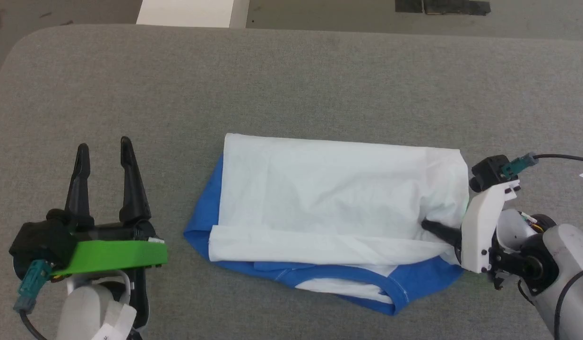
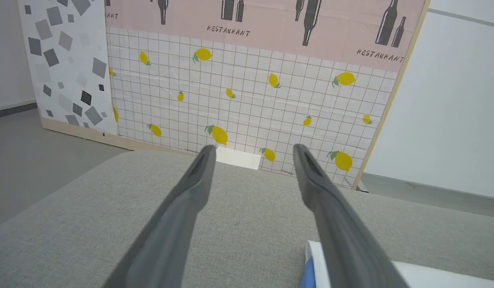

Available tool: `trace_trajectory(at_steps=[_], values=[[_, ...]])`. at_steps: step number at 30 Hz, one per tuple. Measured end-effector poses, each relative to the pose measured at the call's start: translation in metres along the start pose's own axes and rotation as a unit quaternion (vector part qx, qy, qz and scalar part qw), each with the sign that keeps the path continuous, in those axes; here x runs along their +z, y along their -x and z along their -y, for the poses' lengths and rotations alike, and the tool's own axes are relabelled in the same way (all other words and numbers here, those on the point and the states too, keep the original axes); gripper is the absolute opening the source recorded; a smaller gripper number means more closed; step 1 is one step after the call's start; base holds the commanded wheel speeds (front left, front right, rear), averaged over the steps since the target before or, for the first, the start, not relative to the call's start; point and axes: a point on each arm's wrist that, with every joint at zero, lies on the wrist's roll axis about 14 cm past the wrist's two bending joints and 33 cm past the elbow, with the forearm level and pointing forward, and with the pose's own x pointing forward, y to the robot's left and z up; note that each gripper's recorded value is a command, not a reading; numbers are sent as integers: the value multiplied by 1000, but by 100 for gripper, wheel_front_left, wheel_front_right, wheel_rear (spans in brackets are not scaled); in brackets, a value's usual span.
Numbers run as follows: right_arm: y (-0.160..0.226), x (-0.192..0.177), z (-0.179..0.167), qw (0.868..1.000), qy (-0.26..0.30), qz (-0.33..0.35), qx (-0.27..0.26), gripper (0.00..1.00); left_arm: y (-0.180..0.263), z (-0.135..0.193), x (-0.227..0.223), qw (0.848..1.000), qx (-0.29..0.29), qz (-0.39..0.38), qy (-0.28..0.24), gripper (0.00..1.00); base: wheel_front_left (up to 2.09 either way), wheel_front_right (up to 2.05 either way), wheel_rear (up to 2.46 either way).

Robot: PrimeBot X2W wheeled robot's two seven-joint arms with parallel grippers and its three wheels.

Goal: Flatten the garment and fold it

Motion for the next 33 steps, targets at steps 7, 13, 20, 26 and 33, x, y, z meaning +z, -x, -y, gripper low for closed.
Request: trace_trajectory(at_steps=[7, 13, 20, 26, 33], values=[[33, 2, 45, 998, -12, 10, -61, 0, 7, 0, 4, 1000, -1, 1, 3, 100, 0, 0, 0], [72, 1, 101, 989, -26, 12, -144, 0, 11, 1, 4, 1000, -3, 0, 6, 100, 0, 0, 0], [92, 10, 114, 982, 0, 11, -190, 0, 14, 3, 5, 1000, -7, -2, 9, 100, 0, 0, 0], [99, 33, 62, 983, 90, 12, -158, 0, 20, 3, 9, 1000, -8, 0, 11, 100, 0, 0, 0], [83, 39, -28, 980, 188, 11, -67, 0, 21, 9, 13, 1000, -15, 5, 16, 100, 0, 0, 0]])
